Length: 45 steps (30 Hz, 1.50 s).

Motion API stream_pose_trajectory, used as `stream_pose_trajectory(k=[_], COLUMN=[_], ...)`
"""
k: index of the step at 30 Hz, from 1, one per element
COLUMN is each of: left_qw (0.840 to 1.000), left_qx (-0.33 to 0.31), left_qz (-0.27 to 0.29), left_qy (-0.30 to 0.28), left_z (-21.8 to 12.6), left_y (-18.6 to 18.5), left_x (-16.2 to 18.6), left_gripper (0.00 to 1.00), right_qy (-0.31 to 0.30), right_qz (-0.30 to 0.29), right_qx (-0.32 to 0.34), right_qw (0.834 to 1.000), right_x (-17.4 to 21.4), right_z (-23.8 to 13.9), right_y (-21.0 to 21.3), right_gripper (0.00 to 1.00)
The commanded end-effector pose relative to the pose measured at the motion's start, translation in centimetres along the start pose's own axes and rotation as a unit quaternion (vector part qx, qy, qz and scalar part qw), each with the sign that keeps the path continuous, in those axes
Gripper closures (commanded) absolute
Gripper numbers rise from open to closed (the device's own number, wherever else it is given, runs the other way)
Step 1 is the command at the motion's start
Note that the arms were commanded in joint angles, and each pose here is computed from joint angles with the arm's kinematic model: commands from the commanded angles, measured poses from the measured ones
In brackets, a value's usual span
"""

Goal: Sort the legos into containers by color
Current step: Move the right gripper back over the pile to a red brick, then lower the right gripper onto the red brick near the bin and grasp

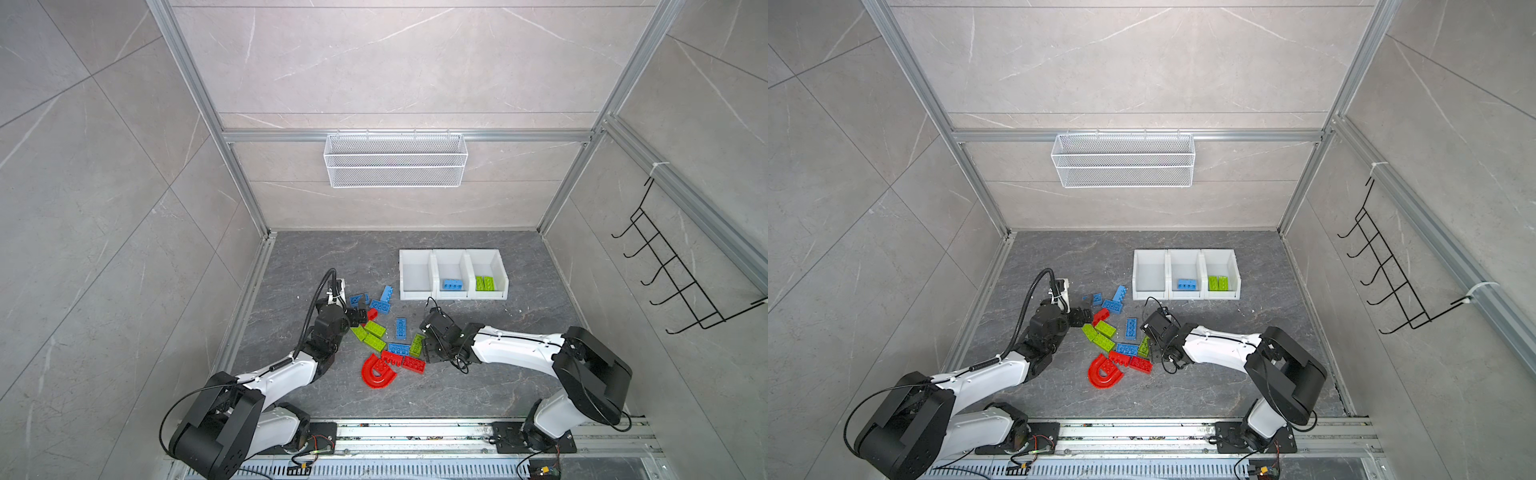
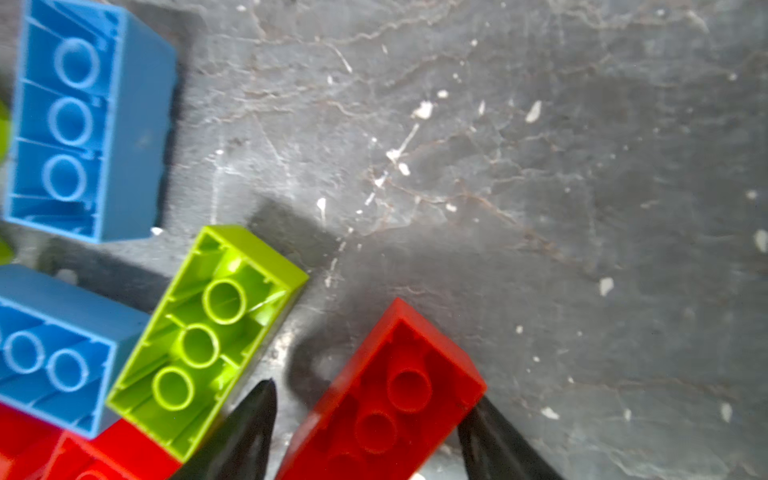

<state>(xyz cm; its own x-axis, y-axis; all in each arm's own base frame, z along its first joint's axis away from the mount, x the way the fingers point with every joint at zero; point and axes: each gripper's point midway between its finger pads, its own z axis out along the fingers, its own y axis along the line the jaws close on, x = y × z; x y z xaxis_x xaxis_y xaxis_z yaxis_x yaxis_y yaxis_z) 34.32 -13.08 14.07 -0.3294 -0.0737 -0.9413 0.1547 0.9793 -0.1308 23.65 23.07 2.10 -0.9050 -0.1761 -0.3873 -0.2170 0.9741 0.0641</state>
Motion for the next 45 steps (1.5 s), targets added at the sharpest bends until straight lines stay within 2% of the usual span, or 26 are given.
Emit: stream_pose_trajectory(k=[1, 8, 14, 17, 24, 31, 39, 43, 45], left_qw=[1.0, 1.0, 1.0, 1.0, 1.0, 0.999, 1.0, 1.0, 1.0], left_qx=[0.009, 0.005, 0.006, 0.005, -0.008, -0.01, -0.004, -0.005, 0.0], left_qz=[-0.002, 0.0, 0.002, 0.002, 0.005, 0.002, -0.004, -0.007, -0.007], left_qy=[-0.026, -0.024, -0.023, -0.023, -0.029, -0.031, -0.028, -0.027, -0.026], left_z=[0.1, 0.1, 0.2, 0.2, 0.0, -0.1, 0.0, -0.1, 0.0], left_y=[-0.5, -0.4, -0.4, -0.4, 0.1, 0.3, 0.1, 0.1, -0.1], left_x=[-1.7, -1.7, -1.6, -1.6, -1.7, -1.7, -1.6, -1.4, -1.4], left_gripper=[0.0, 0.0, 0.0, 0.0, 0.0, 0.0, 0.0, 0.0, 0.0], right_qy=[0.011, -0.008, -0.004, -0.014, -0.082, -0.122, -0.133, -0.124, -0.113], right_qz=[-0.02, -0.025, -0.027, -0.033, -0.041, -0.024, -0.009, -0.031, -0.063], right_qx=[0.041, 0.05, 0.023, 0.014, -0.07, -0.098, -0.06, -0.069, -0.085], right_qw=[0.999, 0.998, 0.999, 0.999, 0.993, 0.987, 0.989, 0.989, 0.988], right_x=[0.6, 0.5, 1.2, 0.7, -5.8, -13.8, -21.8, -21.0, -19.8], right_z=[0.0, -1.2, -1.7, -3.3, -8.1, -8.4, -4.6, -4.9, -5.5], right_y=[-1.4, -2.5, -2.2, -2.2, 0.6, 1.0, -0.8, -0.4, 0.1], right_gripper=[0.35, 0.51, 0.58, 0.61, 0.65, 0.68, 0.68, 0.51, 0.43])
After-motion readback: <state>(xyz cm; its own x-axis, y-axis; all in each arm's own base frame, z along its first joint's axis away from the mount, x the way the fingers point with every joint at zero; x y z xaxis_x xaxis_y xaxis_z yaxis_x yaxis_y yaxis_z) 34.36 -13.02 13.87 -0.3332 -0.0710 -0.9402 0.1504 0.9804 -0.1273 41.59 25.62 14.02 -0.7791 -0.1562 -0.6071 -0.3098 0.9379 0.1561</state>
